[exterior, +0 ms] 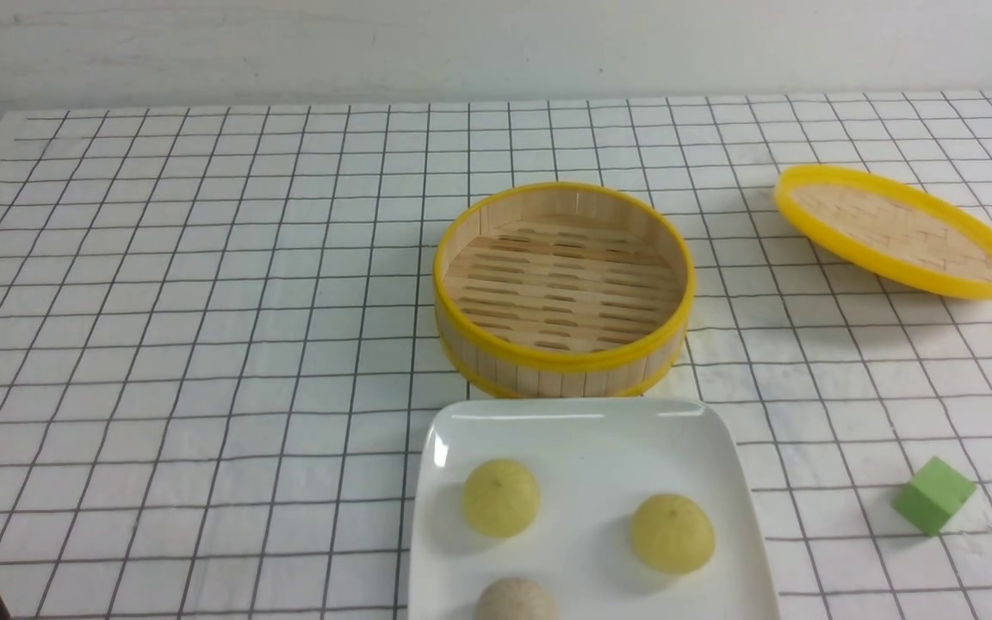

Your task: Put the steamed buns into the plate on the white-black tablecloth.

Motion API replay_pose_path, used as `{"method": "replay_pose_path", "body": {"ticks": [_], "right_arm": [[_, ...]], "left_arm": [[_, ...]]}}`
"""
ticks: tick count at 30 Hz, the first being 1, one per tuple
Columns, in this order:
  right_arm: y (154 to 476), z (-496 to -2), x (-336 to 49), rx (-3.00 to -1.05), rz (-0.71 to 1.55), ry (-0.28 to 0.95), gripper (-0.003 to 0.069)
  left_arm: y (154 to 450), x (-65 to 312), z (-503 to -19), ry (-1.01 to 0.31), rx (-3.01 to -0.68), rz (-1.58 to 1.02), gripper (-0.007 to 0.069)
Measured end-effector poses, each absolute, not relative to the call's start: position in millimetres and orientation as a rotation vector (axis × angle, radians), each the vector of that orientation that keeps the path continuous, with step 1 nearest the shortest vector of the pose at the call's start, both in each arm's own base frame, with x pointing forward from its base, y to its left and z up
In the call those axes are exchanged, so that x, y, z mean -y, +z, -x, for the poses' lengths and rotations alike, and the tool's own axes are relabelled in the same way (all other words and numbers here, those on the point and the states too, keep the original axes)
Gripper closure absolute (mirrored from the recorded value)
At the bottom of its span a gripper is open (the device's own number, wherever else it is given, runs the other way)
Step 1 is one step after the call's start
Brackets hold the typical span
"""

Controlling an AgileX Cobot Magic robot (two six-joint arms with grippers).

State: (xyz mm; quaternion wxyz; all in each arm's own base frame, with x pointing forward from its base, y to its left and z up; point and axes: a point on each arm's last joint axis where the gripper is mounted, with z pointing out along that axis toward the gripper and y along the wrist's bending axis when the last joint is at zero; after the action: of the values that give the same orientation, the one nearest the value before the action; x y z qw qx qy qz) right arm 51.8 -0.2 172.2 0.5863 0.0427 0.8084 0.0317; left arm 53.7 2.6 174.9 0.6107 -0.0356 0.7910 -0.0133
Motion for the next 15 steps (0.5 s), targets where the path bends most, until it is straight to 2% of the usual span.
{"method": "replay_pose_path", "body": {"ticks": [15], "right_arm": [[172.2, -51.8, 0.2, -1.885, -0.100, 0.074, 0.0572]], "left_arm": [[172.4, 0.0, -53.0, -0.059, -1.859, 0.028, 0.0557]]}}
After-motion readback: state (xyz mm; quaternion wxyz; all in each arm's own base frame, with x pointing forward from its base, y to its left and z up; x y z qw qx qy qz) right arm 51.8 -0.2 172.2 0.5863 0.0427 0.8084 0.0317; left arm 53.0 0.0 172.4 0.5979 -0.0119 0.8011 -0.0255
